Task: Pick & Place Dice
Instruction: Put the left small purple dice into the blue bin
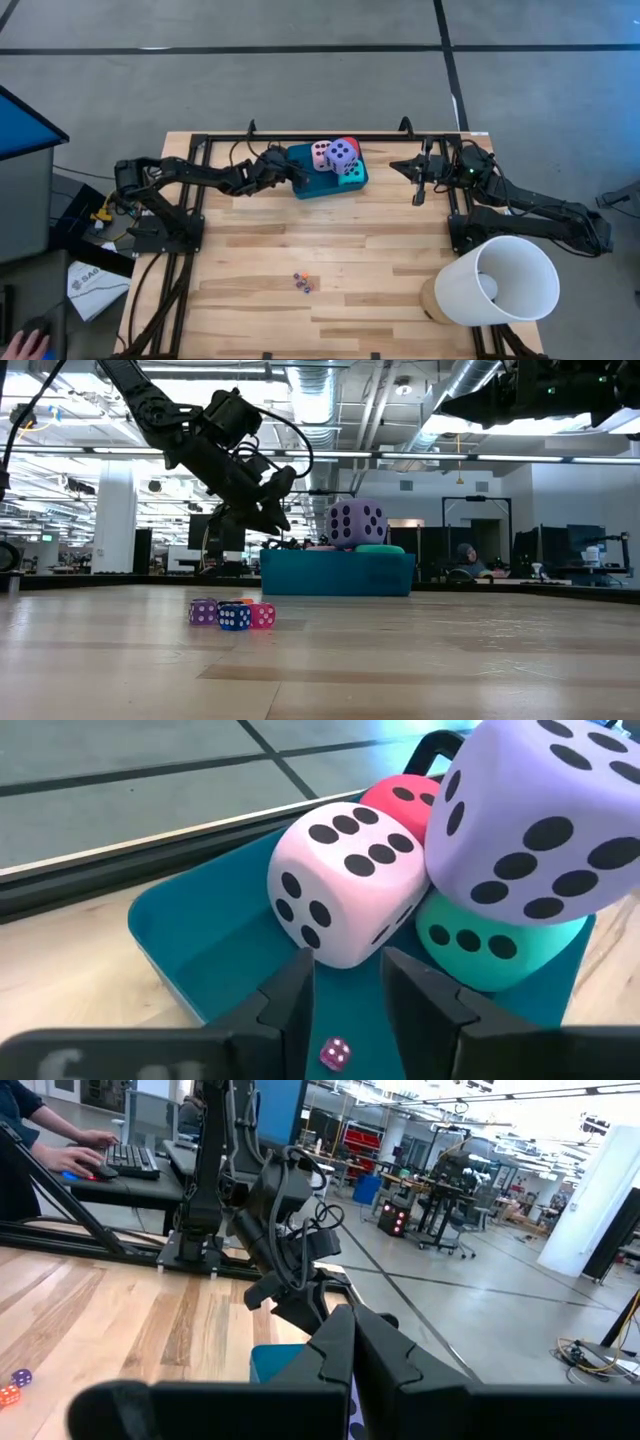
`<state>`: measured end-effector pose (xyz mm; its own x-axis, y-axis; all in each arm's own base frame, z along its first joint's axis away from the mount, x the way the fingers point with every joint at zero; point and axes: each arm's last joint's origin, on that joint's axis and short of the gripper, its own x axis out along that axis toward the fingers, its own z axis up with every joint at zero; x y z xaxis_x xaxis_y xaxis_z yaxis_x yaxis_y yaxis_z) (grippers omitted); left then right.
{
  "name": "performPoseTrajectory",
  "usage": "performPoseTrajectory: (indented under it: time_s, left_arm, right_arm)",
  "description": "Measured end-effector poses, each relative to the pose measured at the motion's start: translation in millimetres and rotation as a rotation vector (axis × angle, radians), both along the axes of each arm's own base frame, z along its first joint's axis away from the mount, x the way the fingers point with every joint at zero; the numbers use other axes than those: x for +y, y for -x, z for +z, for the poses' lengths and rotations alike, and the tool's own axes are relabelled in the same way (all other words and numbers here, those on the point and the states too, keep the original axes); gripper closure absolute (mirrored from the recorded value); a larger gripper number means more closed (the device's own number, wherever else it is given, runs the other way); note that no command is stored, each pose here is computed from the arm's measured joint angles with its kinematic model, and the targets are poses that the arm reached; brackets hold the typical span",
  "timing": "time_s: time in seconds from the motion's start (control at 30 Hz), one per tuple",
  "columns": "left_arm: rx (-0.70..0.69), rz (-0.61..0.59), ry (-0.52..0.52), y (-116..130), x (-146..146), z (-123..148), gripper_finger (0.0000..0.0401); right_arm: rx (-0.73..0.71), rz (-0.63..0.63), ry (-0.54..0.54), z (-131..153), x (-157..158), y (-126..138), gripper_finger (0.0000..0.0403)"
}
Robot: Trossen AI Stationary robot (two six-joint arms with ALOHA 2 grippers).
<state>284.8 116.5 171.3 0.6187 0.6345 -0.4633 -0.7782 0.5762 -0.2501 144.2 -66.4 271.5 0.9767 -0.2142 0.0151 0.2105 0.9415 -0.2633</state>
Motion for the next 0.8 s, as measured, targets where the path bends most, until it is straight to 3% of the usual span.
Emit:
performPoseTrajectory:
  time_s: [0.27, 0.8]
  left_arm:
    - [0.002, -0.158, -0.031, -3, -15, 12, 0.0319]
    - [-0.006, -0.433, -0.049, -3, -95, 36, 0.0399]
  right_arm:
    - [0.0, 0.0, 0.0, 0, 0, 0, 0.0403]
    - [0.001, 0.001, -0.001, 0, 0, 0, 0.0403]
